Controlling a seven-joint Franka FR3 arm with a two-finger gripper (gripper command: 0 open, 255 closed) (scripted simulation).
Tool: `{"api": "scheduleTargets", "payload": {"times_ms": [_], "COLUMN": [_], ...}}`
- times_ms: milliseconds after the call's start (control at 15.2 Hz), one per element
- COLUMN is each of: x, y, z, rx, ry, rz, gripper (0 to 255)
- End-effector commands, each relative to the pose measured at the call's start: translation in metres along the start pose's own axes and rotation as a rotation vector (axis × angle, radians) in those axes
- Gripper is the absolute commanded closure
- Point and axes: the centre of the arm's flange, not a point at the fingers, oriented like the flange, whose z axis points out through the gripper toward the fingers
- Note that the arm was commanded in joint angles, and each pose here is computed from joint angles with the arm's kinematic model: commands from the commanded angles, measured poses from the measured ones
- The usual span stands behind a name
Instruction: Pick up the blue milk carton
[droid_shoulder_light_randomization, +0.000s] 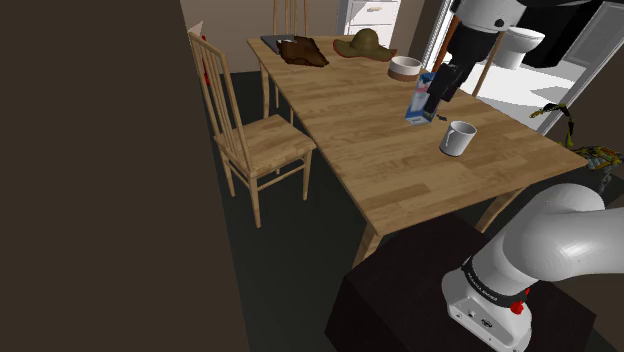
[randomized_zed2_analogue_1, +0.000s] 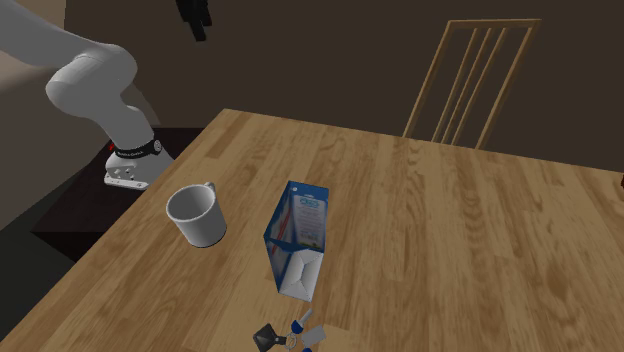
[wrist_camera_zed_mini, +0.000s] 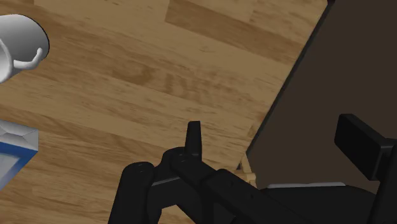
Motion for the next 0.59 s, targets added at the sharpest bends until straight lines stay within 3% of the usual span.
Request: {"api": "scheduleTargets", "payload": {"times_ms": [0, 528], "x": [0.0, 0.005], "y": [0.0, 0.104], "z": [0.0, 0.019], "rx": [0.0, 0.003], "ry": [0.0, -0.016], "rz": [0.0, -0.207], "gripper": [0, 0]}}
